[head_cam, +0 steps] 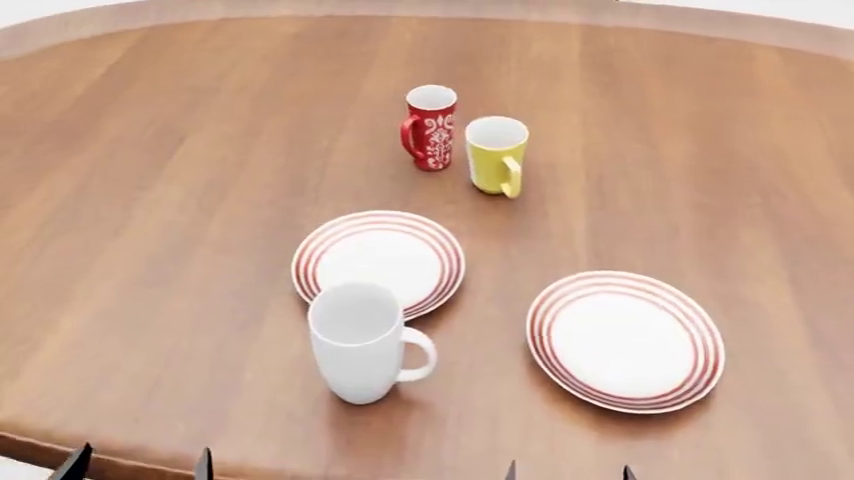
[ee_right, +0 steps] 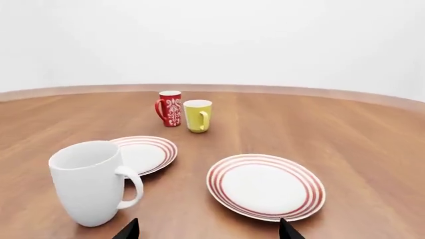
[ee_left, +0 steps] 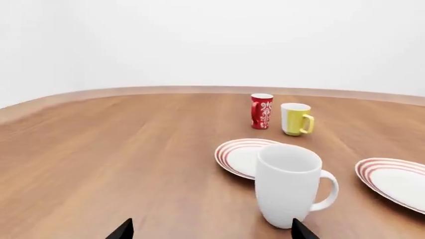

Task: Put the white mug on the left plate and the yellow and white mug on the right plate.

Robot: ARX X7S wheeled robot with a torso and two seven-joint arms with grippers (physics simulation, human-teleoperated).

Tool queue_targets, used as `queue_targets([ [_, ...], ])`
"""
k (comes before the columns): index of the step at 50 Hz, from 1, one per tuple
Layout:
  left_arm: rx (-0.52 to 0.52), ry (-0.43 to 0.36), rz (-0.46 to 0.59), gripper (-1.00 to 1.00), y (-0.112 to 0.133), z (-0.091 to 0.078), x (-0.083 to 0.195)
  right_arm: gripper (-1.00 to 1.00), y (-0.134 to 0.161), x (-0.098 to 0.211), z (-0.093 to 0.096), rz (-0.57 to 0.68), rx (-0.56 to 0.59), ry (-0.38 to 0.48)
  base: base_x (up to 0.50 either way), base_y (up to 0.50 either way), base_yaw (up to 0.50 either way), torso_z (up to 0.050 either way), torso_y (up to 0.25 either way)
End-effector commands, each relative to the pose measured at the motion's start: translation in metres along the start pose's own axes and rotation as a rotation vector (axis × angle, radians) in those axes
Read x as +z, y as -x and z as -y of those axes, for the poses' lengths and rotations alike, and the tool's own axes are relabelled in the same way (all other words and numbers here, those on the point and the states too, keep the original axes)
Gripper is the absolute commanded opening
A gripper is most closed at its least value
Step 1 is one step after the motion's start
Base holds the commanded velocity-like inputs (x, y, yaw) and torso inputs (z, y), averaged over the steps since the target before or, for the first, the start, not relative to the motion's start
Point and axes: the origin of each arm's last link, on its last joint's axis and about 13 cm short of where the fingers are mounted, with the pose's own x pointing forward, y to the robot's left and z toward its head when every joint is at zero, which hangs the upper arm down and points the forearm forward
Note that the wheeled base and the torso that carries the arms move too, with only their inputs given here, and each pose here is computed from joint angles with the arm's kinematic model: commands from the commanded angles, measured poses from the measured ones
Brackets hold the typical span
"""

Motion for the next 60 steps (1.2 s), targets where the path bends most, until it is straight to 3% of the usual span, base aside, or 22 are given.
queue_targets([
  [1,-0.006,-0.009,0.007,1.00,0.003,-0.001,0.003,1.00,0.002,0.002,0.001,0.008,-0.004,0.006,0.00,0.00,0.50,0.000,0.000],
  [13,0.003,-0.010,0.010,1.00,0.005,-0.002,0.005,1.00,0.003,0.001,0.001,0.002,-0.007,0.018,0.00,0.00,0.50,0.000,0.000],
  [15,0.003,-0.016,0.011,1.00,0.006,-0.002,0.005,1.00,0.003,0.002,0.001,0.002,-0.013,-0.012,0.00,0.00,0.50,0.000,0.000],
  [30,0.005,-0.007,0.024,1.00,0.008,-0.002,0.012,1.00,0.005,0.003,-0.003,0.027,0.031,0.055,0.00,0.00,0.50,0.000,0.000],
  [34,0.010,-0.011,0.017,1.00,0.006,-0.002,0.009,1.00,0.003,0.003,-0.001,0.043,-0.008,0.038,0.00,0.00,0.50,0.000,0.000],
  [38,0.003,-0.011,0.016,1.00,0.007,-0.001,0.009,1.00,0.006,0.006,0.001,0.044,0.007,-0.003,0.00,0.00,0.00,0.000,0.000],
  [40,0.004,-0.011,0.017,1.00,0.007,-0.001,0.010,1.00,0.007,0.007,0.002,0.047,0.035,-0.108,0.12,-0.38,0.00,0.000,0.000],
  [41,0.005,-0.011,0.017,1.00,0.007,-0.001,0.010,1.00,0.007,0.007,0.003,0.051,0.027,-0.078,0.15,-0.48,0.00,0.000,0.000],
  [60,0.009,-0.014,0.023,1.00,0.008,-0.003,0.012,1.00,0.009,0.010,0.006,0.065,0.012,-0.081,0.15,-0.48,0.00,0.000,0.000],
])
